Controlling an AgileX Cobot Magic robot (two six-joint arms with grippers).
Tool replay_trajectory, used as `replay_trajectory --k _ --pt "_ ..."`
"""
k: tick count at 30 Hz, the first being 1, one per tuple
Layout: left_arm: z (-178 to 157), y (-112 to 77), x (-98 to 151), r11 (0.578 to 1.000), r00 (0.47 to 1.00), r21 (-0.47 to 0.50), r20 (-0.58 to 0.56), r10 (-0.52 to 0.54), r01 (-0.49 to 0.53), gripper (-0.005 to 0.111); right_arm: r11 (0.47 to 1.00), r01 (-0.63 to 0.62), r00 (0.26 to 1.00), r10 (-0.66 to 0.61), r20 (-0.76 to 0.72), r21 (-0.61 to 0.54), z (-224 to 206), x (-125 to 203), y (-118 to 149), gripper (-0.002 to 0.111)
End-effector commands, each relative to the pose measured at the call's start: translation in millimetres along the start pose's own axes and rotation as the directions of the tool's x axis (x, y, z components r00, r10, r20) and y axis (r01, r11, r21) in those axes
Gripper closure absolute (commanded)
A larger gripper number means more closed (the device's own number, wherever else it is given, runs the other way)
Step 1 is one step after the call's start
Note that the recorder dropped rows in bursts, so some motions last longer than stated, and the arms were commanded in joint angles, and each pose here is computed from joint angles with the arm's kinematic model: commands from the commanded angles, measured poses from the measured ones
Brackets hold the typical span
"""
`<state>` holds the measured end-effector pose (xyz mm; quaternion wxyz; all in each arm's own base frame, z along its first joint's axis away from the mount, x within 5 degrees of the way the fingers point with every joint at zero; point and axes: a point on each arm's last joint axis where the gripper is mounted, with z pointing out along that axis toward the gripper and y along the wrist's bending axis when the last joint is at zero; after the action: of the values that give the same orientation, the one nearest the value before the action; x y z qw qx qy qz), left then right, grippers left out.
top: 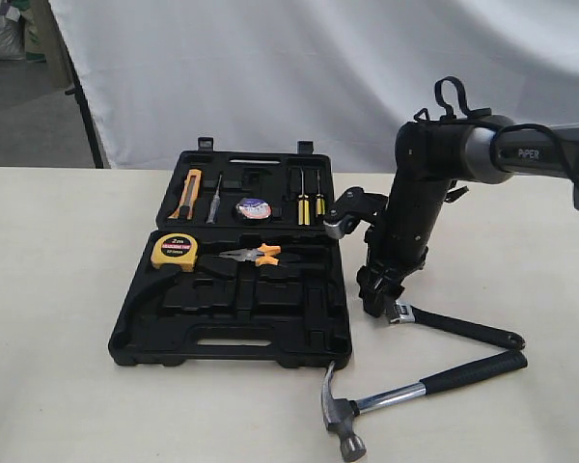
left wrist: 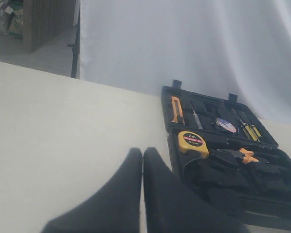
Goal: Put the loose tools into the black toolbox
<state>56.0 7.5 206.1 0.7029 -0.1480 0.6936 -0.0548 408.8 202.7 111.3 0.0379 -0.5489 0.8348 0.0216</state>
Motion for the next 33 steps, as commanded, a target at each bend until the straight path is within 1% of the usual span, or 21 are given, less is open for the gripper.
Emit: replay_trajectory --k 1,4,8,15,21,25,28,33 --pt "-0.4 0.9 -2.1 1.000 1.000 -0.021 0.020 0.000 0.001 0.106 0.999 -0.003 1.000 0.002 0.003 0.047 21.5 1.9 -6.1 0.050" --pt "-0.4 0.9 -2.1 1.000 1.000 -0.021 0.020 0.000 0.001 0.106 0.997 -0.037 0.999 0.034 0.038 0.074 21.3 -1.0 -8.7 0.053" --pt "-0.4 0.9 -2.1 1.000 1.000 -0.021 0.020 0.000 0.001 0.106 0.985 -0.153 0.987 0.149 0.054 0.074 21.2 -1.7 -9.3 0.052" --pt "-0.4 0.9 -2.1 1.000 1.000 -0.021 0.020 0.000 0.001 0.106 0.982 -0.179 0.984 0.180 0.003 0.055 14.1 2.9 -6.2 0.052" --pt "-0.4 0.9 -2.1 1.000 1.000 -0.021 0.020 0.000 0.001 0.106 0.974 -0.223 0.972 0.218 0.086 0.049 -23.7 -0.9 -4.8 0.052" --pt "-0.4 0.9 -2.1 1.000 1.000 -0.021 0.020 0.000 0.001 0.106 0.970 -0.239 0.968 0.235 0.087 0.040 -39.2 3.3 -4.5 0.052" --pt "-0.4 0.9 -2.1 1.000 1.000 -0.021 0.020 0.000 0.001 0.106 0.969 -0.244 0.968 0.241 0.073 0.032 -31.9 8.6 -1.6 0.052" --pt "-0.4 0.9 -2.1 1.000 1.000 -0.021 0.020 0.000 0.001 0.106 0.966 -0.251 0.965 0.245 0.096 0.055 -1.7 21.1 6.1 0.052"
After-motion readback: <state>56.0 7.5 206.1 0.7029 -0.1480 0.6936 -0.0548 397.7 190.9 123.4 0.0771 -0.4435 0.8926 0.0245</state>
